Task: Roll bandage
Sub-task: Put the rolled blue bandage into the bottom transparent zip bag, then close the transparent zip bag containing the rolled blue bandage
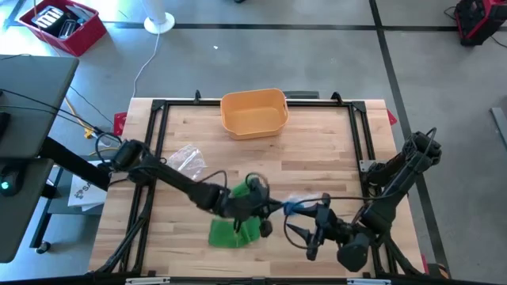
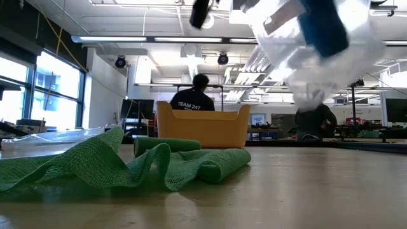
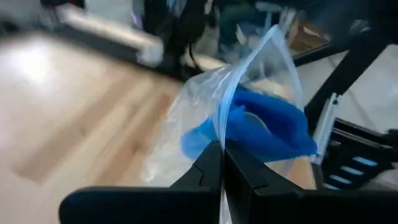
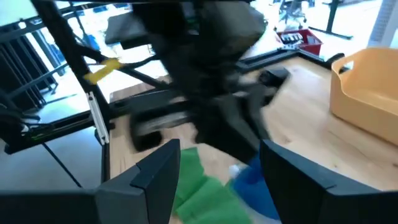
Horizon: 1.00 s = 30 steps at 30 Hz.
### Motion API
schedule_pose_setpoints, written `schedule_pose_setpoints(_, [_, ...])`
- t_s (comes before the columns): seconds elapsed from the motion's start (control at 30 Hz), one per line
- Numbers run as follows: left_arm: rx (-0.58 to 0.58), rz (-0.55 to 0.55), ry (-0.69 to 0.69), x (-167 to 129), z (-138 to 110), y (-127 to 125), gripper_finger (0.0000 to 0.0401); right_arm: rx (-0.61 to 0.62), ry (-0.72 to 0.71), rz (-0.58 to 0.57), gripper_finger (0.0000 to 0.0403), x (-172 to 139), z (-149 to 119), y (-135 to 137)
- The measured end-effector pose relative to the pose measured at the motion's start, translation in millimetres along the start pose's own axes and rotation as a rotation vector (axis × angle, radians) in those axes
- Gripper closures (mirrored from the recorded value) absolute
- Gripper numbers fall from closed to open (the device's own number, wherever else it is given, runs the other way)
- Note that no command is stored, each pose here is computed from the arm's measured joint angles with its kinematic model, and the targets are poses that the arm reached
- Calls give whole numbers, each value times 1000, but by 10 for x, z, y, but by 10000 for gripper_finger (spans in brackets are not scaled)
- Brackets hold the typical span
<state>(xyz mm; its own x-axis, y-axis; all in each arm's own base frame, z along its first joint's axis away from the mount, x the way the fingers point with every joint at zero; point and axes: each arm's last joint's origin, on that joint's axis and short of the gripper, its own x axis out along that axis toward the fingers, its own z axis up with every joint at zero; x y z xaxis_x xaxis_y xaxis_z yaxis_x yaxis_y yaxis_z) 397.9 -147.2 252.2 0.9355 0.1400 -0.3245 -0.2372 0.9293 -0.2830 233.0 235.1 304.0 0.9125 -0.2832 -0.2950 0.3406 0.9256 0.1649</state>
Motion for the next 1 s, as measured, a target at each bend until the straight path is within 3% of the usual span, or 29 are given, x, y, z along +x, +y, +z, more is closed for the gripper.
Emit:
schedule_pose_setpoints(0.1, [-64, -86, 54, 51, 57, 86, 401, -21, 12, 11, 192, 1, -6, 3])
schedule_pose_setpoints(0.27, [-94, -145, 100, -1, 15, 8, 401, -80, 61, 12, 192, 11, -83, -12])
schedule_pose_setpoints(0.4, [-51, -198, -21, -142, 51, -225, 401, -64, 104, -28, 192, 28, -146, -74])
schedule_pose_setpoints(0.5, [-2, -161, 20, -235, 36, -243, 401, -81, 130, -46, 192, 54, -163, -114])
schedule_pose_setpoints(0.63, [-3, -30, 74, -171, -16, -84, 401, -104, 174, -28, 192, 71, -189, -118])
schedule_pose_setpoints(0.83, [-1, -66, 87, -206, -24, -131, 401, -180, 286, 42, 192, 141, -247, -105])
schedule_pose_setpoints(1.0, [4, -51, 102, -194, -33, -103, 401, -371, 335, 120, 192, 254, -342, -42])
